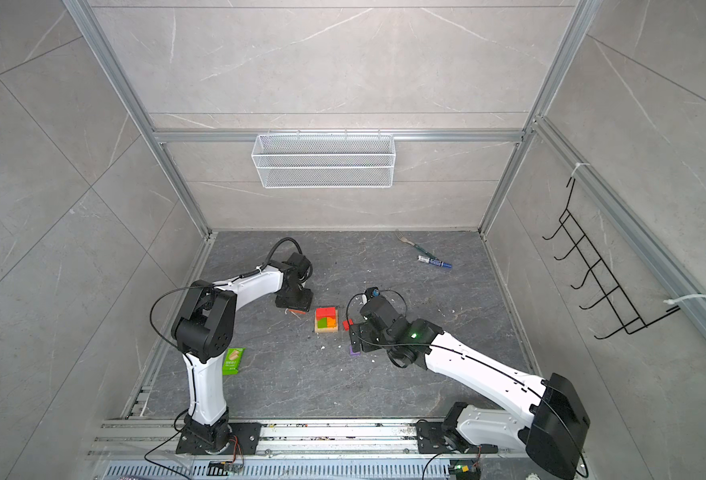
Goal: Build the wood block tower
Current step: 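Lift the orange bar with the left gripper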
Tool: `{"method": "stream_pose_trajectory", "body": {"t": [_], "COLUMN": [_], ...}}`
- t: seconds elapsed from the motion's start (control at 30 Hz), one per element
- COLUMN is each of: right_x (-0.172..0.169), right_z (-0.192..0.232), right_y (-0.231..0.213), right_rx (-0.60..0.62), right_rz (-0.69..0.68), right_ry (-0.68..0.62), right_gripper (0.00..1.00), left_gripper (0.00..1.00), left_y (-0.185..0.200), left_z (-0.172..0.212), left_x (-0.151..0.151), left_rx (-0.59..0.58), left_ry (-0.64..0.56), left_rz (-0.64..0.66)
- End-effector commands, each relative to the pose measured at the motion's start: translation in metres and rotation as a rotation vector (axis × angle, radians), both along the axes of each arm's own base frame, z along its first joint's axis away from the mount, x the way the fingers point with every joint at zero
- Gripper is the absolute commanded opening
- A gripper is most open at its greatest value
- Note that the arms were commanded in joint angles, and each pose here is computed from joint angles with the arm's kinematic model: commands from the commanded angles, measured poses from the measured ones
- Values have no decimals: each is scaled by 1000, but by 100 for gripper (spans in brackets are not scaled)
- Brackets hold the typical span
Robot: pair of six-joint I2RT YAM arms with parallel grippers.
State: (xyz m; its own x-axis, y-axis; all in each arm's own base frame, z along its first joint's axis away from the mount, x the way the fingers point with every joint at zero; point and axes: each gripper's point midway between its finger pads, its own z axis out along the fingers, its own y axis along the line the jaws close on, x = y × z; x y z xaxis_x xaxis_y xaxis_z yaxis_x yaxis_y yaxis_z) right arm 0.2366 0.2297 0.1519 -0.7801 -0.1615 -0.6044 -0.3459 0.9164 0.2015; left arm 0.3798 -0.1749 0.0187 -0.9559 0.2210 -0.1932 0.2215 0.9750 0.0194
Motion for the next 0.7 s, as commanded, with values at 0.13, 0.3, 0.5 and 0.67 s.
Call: {"method": "stream_pose_trajectory", "body": {"t": [0.13,0.3,0.5,0.67], "right_x": [0,0,-3,-6], "right_z": [3,3,4,1], "right_y": [0,-2,-2,-2], "right_rx": [11,4,23,33], "right_rz": [-11,-16,-1,23], "right_ry": [8,6,-2,-15], "right_gripper": [95,95,95,96], "left_gripper": [55,51,48,48], "left_y": [19,17,16,15], "left_z": [-22,-11,13,35], "left_x": [-29,-33,-38,-44], "left_rx": [61,30,-2,-37], "left_ry": [97,101,93,86], "left_rz": [33,89,160,199]}}
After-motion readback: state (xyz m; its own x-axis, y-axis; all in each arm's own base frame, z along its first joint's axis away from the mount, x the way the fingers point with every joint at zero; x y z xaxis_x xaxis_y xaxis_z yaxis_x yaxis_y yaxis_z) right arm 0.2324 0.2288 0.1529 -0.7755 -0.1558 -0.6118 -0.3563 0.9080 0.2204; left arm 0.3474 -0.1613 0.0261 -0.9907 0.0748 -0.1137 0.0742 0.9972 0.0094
